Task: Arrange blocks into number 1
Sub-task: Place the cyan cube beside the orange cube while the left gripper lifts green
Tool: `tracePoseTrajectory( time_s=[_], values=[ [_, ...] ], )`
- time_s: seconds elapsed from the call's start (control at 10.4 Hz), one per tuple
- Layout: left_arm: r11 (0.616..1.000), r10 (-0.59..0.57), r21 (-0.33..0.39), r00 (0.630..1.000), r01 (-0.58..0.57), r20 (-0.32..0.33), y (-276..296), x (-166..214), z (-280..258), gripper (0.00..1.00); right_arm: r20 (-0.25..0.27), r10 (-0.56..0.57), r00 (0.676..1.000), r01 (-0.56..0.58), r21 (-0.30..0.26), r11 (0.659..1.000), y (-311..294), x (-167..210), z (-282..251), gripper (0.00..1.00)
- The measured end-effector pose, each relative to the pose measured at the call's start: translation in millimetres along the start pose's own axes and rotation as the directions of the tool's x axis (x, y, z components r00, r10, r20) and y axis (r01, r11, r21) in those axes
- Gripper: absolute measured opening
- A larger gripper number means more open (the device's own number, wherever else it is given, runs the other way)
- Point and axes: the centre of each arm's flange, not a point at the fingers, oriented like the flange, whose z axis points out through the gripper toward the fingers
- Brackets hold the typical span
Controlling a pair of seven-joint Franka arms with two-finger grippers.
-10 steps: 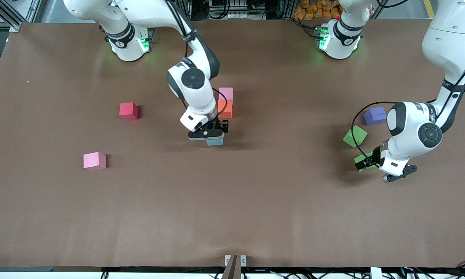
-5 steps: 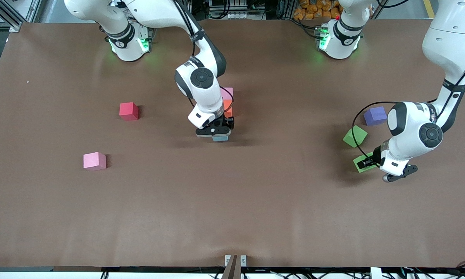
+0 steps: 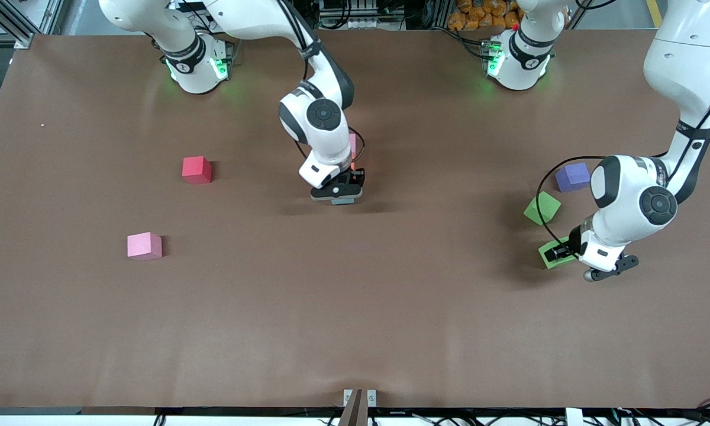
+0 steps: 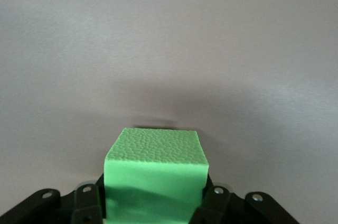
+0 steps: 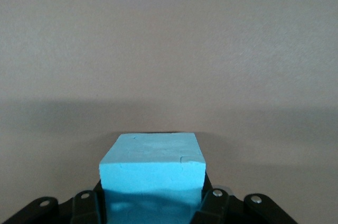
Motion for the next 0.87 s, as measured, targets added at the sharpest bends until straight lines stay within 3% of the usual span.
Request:
tracePoseTrajectory(
  time_s=[0.29, 0.87],
  values=[
    [0.999, 0.018, 0.04, 0.998, -0.021, 0.059, 62, -18, -13, 0.6, 0.004, 0.016, 1.0, -0.016, -0.003, 1.0, -5, -6, 3, 0.62],
    [0.998, -0.019, 0.058, 0.997, 0.015, 0.074, 167, -75, -18, 0.6, 0.014, 0.02, 1.0, -0.02, -0.015, 1.0, -3, -10, 8, 0.62]
  ],
)
